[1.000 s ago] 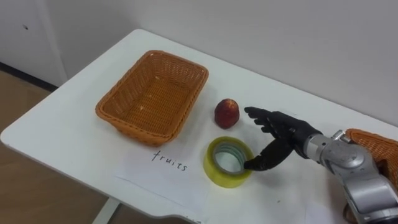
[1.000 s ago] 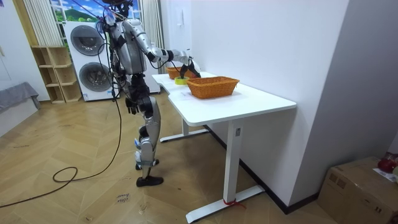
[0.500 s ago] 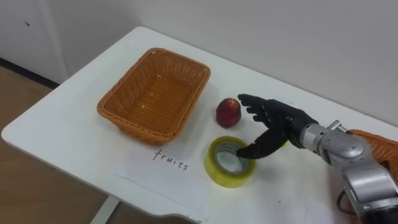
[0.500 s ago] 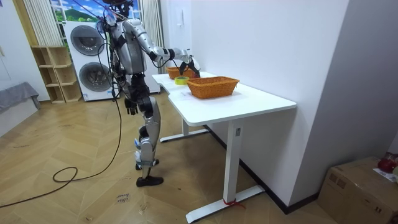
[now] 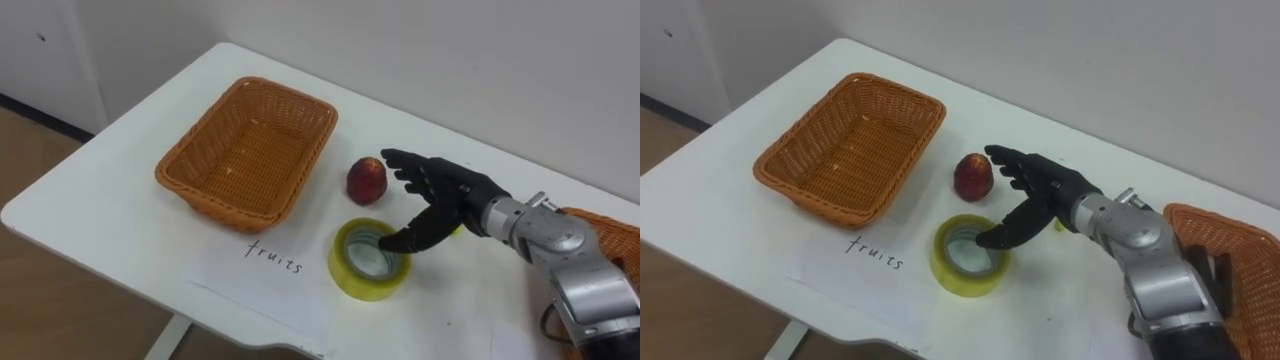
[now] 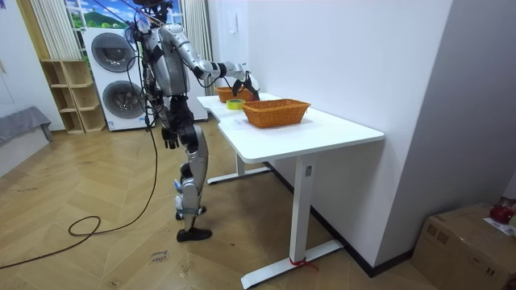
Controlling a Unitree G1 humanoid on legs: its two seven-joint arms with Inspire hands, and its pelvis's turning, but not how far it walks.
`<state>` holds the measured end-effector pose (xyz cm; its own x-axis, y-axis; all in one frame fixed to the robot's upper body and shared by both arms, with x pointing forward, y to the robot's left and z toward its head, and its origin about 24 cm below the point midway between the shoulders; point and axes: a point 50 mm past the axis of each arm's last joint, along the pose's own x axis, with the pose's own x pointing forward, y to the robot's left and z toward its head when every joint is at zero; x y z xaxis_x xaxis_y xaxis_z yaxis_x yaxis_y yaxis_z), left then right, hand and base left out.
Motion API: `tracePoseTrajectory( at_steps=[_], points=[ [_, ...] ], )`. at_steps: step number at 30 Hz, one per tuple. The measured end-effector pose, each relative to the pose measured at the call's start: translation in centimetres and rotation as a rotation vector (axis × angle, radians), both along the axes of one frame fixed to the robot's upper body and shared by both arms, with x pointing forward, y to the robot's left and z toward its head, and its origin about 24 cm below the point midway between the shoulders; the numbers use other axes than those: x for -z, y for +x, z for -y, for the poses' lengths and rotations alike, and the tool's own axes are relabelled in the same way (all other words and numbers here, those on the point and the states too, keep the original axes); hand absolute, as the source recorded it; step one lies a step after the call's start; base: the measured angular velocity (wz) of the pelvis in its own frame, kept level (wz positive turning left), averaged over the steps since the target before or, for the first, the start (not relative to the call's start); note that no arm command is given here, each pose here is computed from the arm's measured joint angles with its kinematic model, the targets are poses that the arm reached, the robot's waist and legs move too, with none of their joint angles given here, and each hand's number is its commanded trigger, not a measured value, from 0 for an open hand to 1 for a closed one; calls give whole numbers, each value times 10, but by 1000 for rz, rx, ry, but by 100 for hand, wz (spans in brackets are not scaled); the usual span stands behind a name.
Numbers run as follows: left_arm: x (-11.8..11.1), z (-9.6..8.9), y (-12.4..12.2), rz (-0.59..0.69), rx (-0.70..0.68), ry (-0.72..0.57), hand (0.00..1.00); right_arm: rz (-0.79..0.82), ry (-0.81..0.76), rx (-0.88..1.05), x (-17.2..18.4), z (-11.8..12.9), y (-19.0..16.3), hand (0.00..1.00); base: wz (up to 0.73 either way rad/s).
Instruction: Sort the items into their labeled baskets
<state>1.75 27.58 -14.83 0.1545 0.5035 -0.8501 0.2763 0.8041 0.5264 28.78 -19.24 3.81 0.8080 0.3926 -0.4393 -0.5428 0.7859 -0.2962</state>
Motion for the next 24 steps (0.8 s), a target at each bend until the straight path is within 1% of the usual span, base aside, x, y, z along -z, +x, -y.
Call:
tracePoseTrajectory(
  at_steps=[15,24],
  points=[
    [1,0,1,-5,-1,-1,0,0,-16,-1,1,-1,0,0,3],
    [1,0,1,-15,-4,2,0,-2,-79,16,8,-3,0,0,3]
  ],
)
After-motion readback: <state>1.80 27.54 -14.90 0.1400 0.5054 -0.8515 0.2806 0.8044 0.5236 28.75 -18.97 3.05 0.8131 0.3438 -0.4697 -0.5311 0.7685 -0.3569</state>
